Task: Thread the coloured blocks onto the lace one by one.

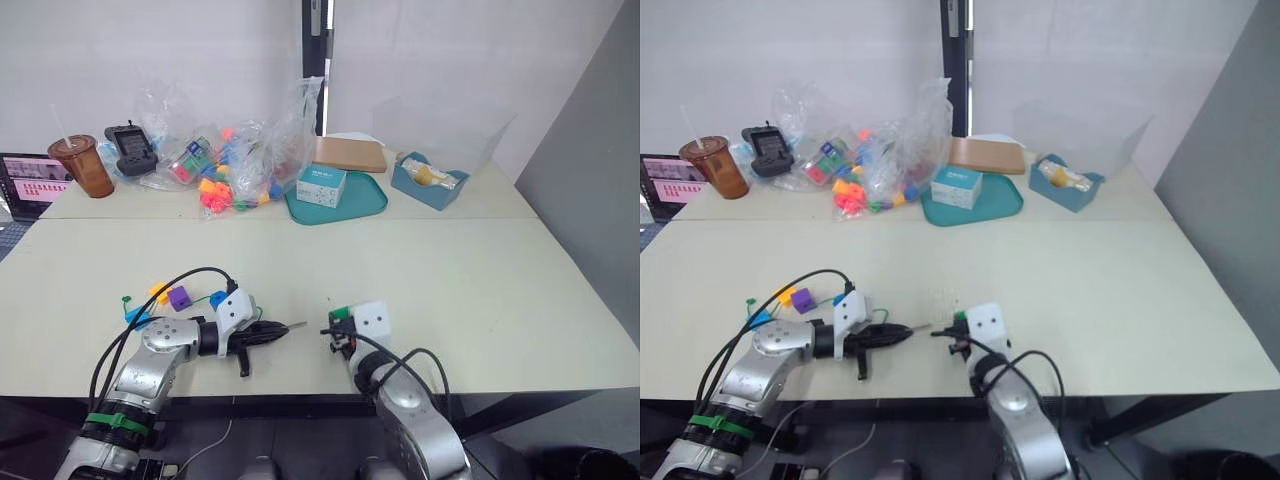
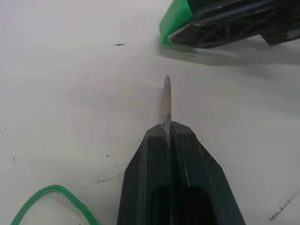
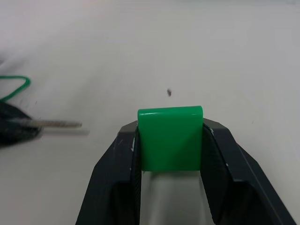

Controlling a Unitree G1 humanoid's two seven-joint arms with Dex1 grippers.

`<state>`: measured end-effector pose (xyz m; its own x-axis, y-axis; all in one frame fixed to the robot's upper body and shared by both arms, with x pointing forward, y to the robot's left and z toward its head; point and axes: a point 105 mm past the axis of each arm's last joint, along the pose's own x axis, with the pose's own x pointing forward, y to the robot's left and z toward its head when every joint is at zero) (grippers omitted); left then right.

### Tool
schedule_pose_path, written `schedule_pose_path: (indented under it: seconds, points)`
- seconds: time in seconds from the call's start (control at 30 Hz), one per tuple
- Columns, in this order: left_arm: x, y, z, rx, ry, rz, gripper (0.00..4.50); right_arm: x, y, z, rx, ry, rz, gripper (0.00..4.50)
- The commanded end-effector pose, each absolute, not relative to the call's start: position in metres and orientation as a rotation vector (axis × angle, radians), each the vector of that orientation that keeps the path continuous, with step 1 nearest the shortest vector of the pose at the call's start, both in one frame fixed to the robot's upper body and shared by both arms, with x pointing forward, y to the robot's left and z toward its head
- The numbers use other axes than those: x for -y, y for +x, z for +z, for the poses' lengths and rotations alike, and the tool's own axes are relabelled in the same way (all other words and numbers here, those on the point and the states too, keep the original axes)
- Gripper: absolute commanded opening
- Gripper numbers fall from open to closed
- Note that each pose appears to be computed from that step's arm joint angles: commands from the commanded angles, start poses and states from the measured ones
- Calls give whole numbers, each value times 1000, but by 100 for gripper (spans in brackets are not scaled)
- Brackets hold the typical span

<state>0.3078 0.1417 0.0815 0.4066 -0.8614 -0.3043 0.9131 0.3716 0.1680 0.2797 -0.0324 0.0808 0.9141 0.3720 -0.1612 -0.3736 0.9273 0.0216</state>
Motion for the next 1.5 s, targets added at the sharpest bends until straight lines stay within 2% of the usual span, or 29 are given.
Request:
schedule_pose_path:
  seconds: [0.03,0.13,0.2,0.3,0.43,0.53,0.63,0.73,0.83,1.03,1.27,1.33,1.5]
  points:
    - [-142,308,76,-199,332,-1134,0,26,275,69,-245,1,405,114]
    - [-138,306,75,-201,331,-1146,0,30,281,65,-261,64,382,114]
    - [-138,305,77,-201,331,-1151,0,32,282,73,-221,66,396,219]
    - [-138,305,77,-205,332,-1153,0,39,285,91,-155,90,401,311]
    - [-136,304,79,-200,336,-1159,0,50,283,127,-60,49,522,449]
    - [-131,303,81,-190,335,-1171,0,58,281,148,-35,-37,672,449]
    - [-126,300,83,-182,322,-1175,0,58,277,160,-62,-95,918,449]
    - [-122,296,80,-183,302,-1175,0,59,274,158,-163,-153,1210,449]
    - [-118,293,77,-190,295,-1183,0,65,282,153,-238,-266,1388,449]
    - [-111,289,81,-199,316,-1208,0,75,325,124,-312,-703,1485,449]
    - [-108,281,85,-209,315,-1217,0,78,332,101,-346,-842,1585,449]
    - [-109,281,85,-213,319,-1212,0,74,335,102,-329,-815,1584,449]
    - [-109,280,84,-224,325,-1220,0,76,337,94,-344,-806,1570,300]
